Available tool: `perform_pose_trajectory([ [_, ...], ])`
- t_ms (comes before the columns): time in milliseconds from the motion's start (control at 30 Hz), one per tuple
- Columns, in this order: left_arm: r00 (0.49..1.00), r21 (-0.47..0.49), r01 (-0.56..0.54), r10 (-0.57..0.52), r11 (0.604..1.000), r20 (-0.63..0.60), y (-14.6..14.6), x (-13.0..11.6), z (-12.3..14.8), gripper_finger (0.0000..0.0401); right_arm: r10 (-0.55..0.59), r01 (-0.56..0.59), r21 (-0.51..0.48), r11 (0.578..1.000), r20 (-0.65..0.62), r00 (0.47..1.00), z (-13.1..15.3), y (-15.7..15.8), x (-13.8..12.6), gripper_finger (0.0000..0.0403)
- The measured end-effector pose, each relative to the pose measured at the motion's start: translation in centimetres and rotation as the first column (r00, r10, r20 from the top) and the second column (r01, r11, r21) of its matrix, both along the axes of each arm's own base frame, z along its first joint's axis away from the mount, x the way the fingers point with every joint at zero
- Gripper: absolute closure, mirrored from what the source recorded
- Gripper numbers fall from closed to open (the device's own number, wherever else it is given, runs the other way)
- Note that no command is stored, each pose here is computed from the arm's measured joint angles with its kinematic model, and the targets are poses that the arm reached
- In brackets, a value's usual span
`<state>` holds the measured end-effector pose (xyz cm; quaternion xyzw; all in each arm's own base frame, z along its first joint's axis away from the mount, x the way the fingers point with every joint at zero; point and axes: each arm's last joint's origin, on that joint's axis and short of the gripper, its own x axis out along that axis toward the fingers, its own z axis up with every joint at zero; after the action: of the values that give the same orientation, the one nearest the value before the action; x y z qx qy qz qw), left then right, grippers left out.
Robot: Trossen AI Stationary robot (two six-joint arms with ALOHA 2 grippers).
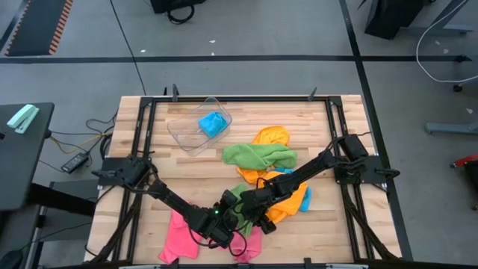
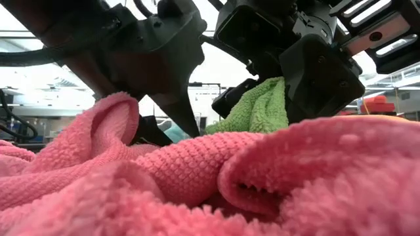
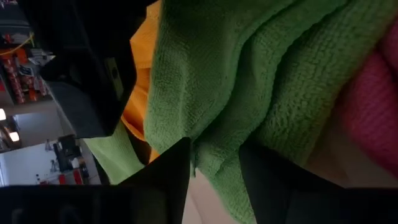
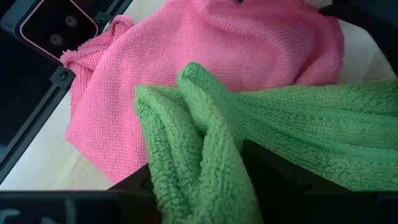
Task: Fold microfiber towels
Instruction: Fold the left green microfiber towel
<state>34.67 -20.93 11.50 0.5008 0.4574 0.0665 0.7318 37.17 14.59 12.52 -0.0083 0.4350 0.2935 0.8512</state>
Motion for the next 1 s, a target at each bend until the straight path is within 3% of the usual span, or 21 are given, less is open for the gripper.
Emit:
perform_pose_trajectory([
  [333, 1.0, 0.043, -0.012, 0.011, 0.999, 0.018, 0.0, -0.1, 0.0, 0.0291, -0.002, 0.002, 0.0, 1.0, -0.007, 1.0, 0.0, 0.0, -0.1, 0.023],
  [533, 0.999, -0.057, -0.042, 0.04, 0.997, -0.032, 1.4, 0.7, -0.2, 0.0294, -0.013, 0.013, 0.007, 1.0, -0.014, 1.0, 0.0, 0.0, 0.0, 0.023],
  [833, 0.998, -0.057, -0.046, 0.044, 0.997, -0.033, 1.9, 1.1, -0.2, 0.0297, -0.003, 0.003, 0.011, 1.0, -0.007, 1.0, 0.0, 0.5, -0.2, 0.023],
  [1000, 0.998, -0.071, -0.058, 0.057, 0.996, -0.022, 1.9, 1.1, -0.2, 0.0358, -0.002, 0.002, 0.011, 1.0, -0.003, 1.0, 0.0, 0.4, -0.1, 0.023],
])
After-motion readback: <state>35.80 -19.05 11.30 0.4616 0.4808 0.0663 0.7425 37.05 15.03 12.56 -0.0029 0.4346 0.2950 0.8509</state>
